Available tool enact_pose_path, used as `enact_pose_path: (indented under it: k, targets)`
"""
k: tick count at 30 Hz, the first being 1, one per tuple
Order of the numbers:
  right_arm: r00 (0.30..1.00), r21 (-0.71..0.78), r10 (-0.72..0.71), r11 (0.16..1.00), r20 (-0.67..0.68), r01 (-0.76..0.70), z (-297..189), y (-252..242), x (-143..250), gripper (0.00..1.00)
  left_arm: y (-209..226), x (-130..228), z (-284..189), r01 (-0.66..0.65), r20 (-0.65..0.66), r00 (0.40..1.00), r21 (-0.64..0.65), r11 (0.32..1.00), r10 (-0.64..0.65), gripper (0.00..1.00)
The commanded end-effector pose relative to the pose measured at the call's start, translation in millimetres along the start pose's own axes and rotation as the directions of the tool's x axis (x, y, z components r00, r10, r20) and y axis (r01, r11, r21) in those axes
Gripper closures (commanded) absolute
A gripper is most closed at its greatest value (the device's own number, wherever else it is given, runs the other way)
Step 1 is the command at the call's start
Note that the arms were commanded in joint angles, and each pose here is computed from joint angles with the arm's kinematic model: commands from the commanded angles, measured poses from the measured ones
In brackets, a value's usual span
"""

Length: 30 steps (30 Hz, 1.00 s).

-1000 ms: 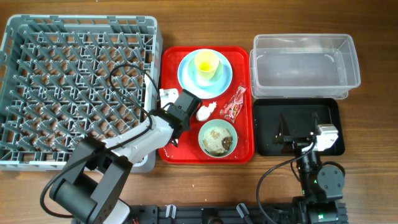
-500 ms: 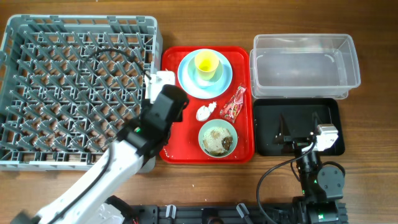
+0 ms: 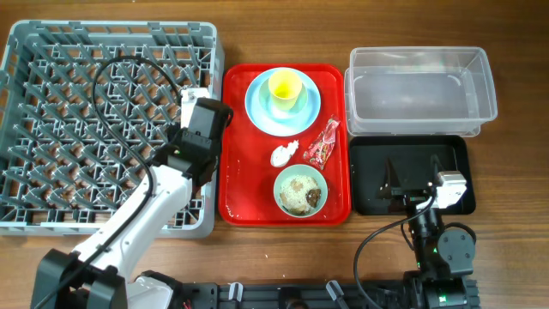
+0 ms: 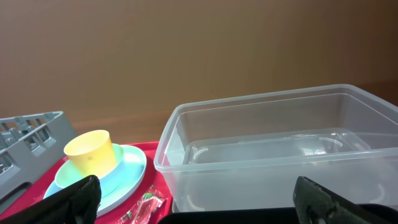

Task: Sort waste into correct bins and load items into the dishwasher rack
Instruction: 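Carry the fork with the left gripper and drop it in the rack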

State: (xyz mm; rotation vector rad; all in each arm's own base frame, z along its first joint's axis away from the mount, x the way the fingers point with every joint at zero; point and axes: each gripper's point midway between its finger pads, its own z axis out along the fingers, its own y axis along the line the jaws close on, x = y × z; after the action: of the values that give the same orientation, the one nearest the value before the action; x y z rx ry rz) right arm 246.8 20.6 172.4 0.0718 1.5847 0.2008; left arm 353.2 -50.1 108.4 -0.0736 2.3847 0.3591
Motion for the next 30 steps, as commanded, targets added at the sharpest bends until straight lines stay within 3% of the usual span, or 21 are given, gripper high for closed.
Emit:
enact_pose_path:
  k: [1, 2, 4, 7, 10, 12, 13, 14, 15, 17, 19, 25, 27, 30]
  targets:
    - [1.000, 0.001, -0.011, 1.000, 0.009, 0.011, 0, 0, -2, 0.00, -1, -4, 1, -0.012, 0.002, 1.000, 0.005, 1.000, 0.012, 0.73]
    - [1.000, 0.001, -0.011, 1.000, 0.009, 0.011, 0, 0, -2, 0.00, -1, -4, 1, -0.012, 0.003, 1.000, 0.006, 1.000, 0.012, 0.72]
    - [1.000, 0.001, -0.011, 1.000, 0.009, 0.011, 0, 0, -2, 0.00, -1, -4, 1, -0.012, 0.003, 1.000, 0.006, 1.000, 0.012, 0.59]
    - [1.000, 0.001, -0.011, 1.000, 0.009, 0.011, 0, 0, -2, 0.00, 0, -16, -4, 0.009, 0.047, 0.999, 0.011, 1.000, -0.010, 0.58]
    - [1.000, 0.001, -0.011, 1.000, 0.009, 0.011, 0, 0, -2, 0.00, -10, -45, -41, 0.038, 0.139, 0.989, 0.116, 0.993, -0.054, 0.64]
    - [1.000, 0.001, -0.011, 1.000, 0.009, 0.011, 0, 0, -2, 0.00, -36, -55, -84, 0.078, 0.163, 0.977, 0.336, 0.939, -0.139, 0.70]
    - [1.000, 0.000, -0.011, 1.000, 0.009, 0.011, 0, 0, -2, 0.00, -52, -49, -112, 0.138, 0.101, 0.972, 0.484, 0.864, -0.212, 0.71]
    - [1.000, 0.001, -0.011, 1.000, 0.009, 0.011, 0, 0, -2, 0.00, -62, -39, -125, 0.174, 0.030, 0.973, 0.560, 0.810, -0.230, 0.70]
    - [1.000, 0.001, -0.011, 1.000, 0.009, 0.011, 0, 0, -2, 0.00, -71, -24, -136, 0.197, -0.055, 0.976, 0.621, 0.759, -0.209, 0.62]
    - [1.000, 0.001, -0.011, 1.000, 0.009, 0.011, 0, 0, -2, 0.00, -73, 13, -133, 0.222, -0.194, 0.972, 0.604, 0.766, -0.130, 0.52]
    - [1.000, 0.001, -0.011, 1.000, 0.009, 0.011, 0, 0, -2, 0.00, -72, 25, -129, 0.226, -0.236, 0.966, 0.580, 0.783, -0.103, 0.46]
    - [1.000, 0.001, -0.011, 1.000, 0.009, 0.011, 0, 0, -2, 0.00, -114, 27, -103, 0.310, -0.318, 0.937, 0.573, 0.759, -0.143, 0.53]
    - [1.000, 0.001, -0.010, 1.000, 0.009, 0.010, 0, 0, -2, 0.00, -132, 37, -81, 0.302, -0.345, 0.932, 0.558, 0.773, -0.115, 0.59]
    - [1.000, 0.001, -0.011, 1.000, 0.009, 0.011, 0, 0, -2, 0.00, -159, 58, -54, 0.281, -0.384, 0.921, 0.548, 0.788, -0.062, 0.58]
